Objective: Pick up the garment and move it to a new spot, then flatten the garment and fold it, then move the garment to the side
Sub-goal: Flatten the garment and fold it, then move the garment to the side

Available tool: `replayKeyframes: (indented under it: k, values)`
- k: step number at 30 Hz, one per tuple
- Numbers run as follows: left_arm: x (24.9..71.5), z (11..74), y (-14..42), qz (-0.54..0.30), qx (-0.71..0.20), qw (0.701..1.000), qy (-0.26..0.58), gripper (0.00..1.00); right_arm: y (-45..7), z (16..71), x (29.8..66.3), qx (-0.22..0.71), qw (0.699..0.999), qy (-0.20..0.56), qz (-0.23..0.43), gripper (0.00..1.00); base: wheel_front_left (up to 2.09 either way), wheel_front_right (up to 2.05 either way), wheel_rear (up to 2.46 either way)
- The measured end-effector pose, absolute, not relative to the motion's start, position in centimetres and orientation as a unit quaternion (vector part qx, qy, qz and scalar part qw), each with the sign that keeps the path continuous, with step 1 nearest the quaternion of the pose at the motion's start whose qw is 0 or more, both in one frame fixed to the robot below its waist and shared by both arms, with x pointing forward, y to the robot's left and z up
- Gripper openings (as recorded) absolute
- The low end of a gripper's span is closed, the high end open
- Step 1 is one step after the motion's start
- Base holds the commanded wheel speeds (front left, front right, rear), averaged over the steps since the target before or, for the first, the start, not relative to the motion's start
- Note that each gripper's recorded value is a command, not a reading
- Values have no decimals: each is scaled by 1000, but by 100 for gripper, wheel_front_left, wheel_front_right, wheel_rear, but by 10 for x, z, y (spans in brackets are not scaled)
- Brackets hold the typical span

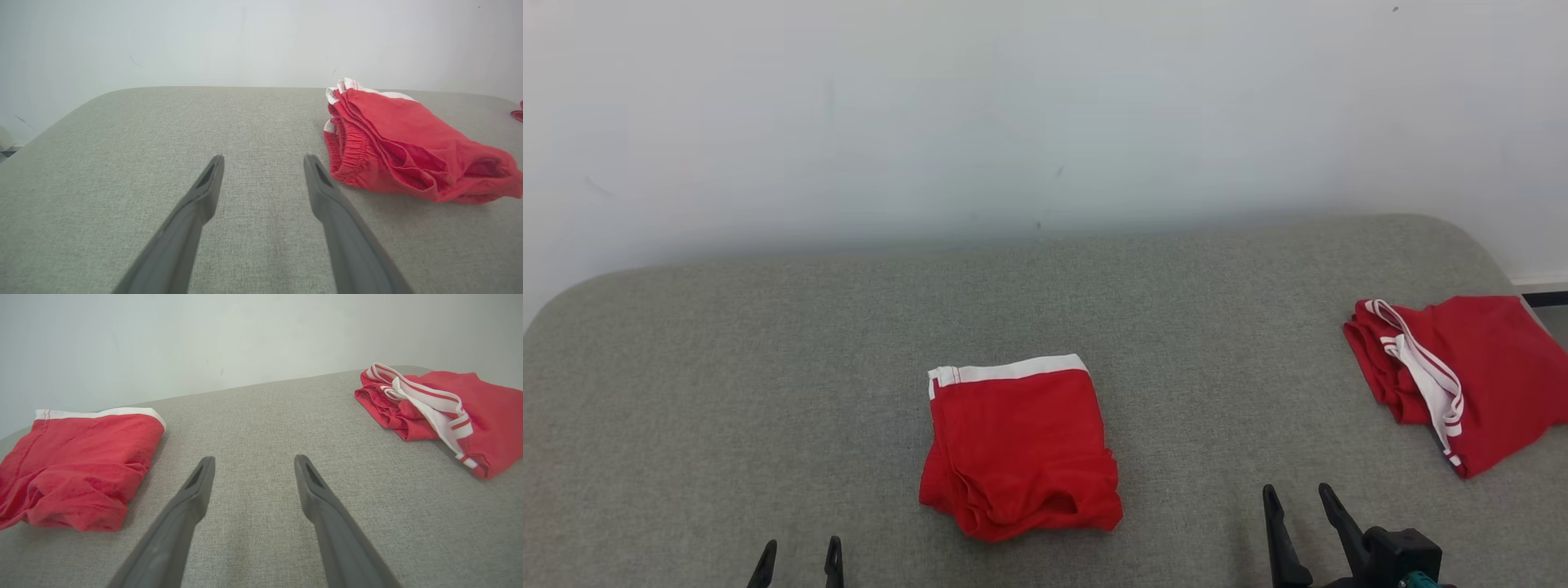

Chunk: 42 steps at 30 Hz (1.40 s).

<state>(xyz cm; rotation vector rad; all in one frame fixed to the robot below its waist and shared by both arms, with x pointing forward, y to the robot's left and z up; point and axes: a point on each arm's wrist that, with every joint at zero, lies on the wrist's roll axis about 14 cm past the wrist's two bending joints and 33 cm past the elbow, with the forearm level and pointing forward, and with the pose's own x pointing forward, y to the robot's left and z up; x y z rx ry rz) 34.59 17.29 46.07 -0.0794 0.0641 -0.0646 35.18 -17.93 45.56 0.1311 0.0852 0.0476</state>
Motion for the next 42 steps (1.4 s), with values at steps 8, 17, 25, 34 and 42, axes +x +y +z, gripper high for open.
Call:
replayKeyframes:
  k: [8, 17, 25, 34, 42]
  values:
    - [343, 456, 174, -28, -39, 998, 39, 100, -175, 453, 353, 70, 996, 47, 29, 100, 0, 0, 0]
    - [341, 452, 172, -30, -46, 997, 46, 100, -159, 452, 363, 82, 994, 51, 51, 100, 0, 0, 0]
    - [335, 445, 179, -17, -50, 997, 57, 100, -112, 467, 399, 112, 986, 44, 115, 100, 0, 0, 0]
    - [328, 441, 193, 7, -55, 996, 63, 100, -62, 447, 421, 152, 968, 108, 166, 100, 0, 0, 0]
    - [329, 437, 197, 14, -56, 996, 69, 100, -47, 415, 422, 145, 958, 174, 178, 100, 0, 0, 0]
